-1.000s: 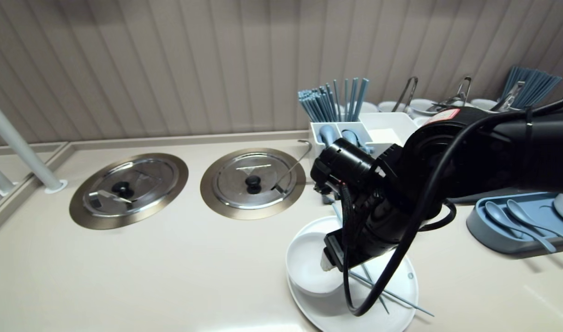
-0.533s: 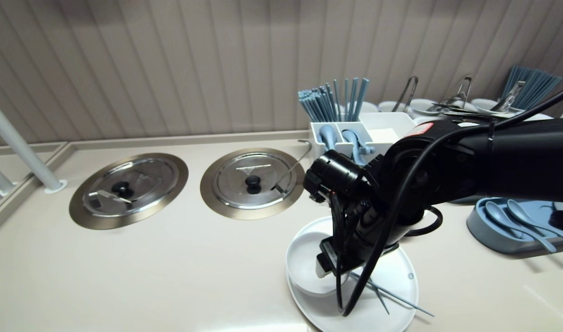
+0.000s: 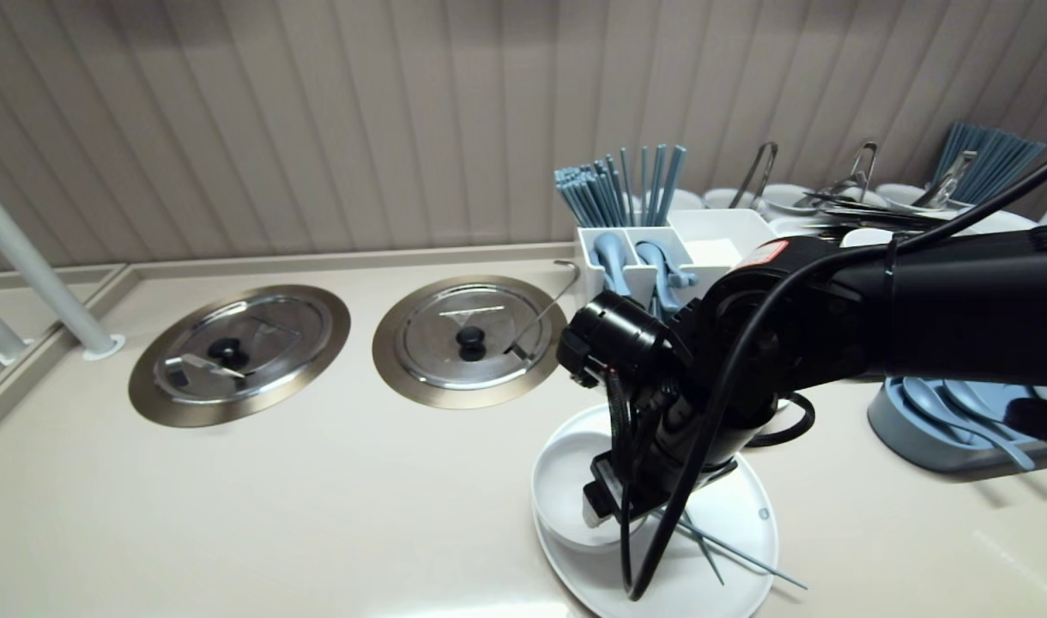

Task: Put the bowl back from the plate

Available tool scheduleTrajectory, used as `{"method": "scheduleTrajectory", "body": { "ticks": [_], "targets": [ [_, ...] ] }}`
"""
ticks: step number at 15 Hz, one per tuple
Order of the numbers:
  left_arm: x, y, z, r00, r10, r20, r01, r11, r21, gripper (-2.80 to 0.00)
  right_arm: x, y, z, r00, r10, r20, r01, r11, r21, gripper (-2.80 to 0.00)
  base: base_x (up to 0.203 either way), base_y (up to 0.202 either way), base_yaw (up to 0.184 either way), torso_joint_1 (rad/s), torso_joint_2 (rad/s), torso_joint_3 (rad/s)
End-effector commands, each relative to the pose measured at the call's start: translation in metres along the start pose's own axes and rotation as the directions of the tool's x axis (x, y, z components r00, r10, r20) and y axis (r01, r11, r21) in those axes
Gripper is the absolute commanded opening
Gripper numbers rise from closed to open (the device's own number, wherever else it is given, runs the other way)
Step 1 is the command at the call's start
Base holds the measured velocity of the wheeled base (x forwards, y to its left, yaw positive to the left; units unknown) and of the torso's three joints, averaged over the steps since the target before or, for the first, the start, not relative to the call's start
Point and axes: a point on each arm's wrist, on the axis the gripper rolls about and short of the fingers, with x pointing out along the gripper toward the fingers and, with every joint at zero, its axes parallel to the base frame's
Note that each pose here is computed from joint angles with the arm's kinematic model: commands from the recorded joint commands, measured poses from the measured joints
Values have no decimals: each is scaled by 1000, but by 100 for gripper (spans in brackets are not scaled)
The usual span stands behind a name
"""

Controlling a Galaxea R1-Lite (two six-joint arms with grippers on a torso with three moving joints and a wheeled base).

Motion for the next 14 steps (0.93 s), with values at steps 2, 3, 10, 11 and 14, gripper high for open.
{"method": "scheduleTrajectory", "body": {
  "ticks": [2,3,10,11,14],
  "targets": [
    [0,0,-2,1000,0,-7,0,1000,0,-280,0,1,-1,1000,-3,-6,3,1000,-3,-280,0,0,0,0,0,0],
    [0,0,-2,1000,1,-7,-1,1000,0,-280,0,1,-1,1000,-3,-6,3,1000,-3,-280,0,0,0,0,0,0],
    [0,0,-2,1000,1,-7,-1,1000,0,-280,-1,1,-2,999,-32,7,32,999,2,-280,0,0,0,0,0,0],
    [0,0,-2,1000,1,-7,-1,1000,0,-280,-2,0,-2,999,-34,10,34,999,3,-280,0,0,0,0,0,0],
    [0,0,-2,1000,1,-7,-1,1000,0,-280,-3,1,-2,999,-32,13,32,999,8,-280,0,0,0,0,0,0]
  ]
}}
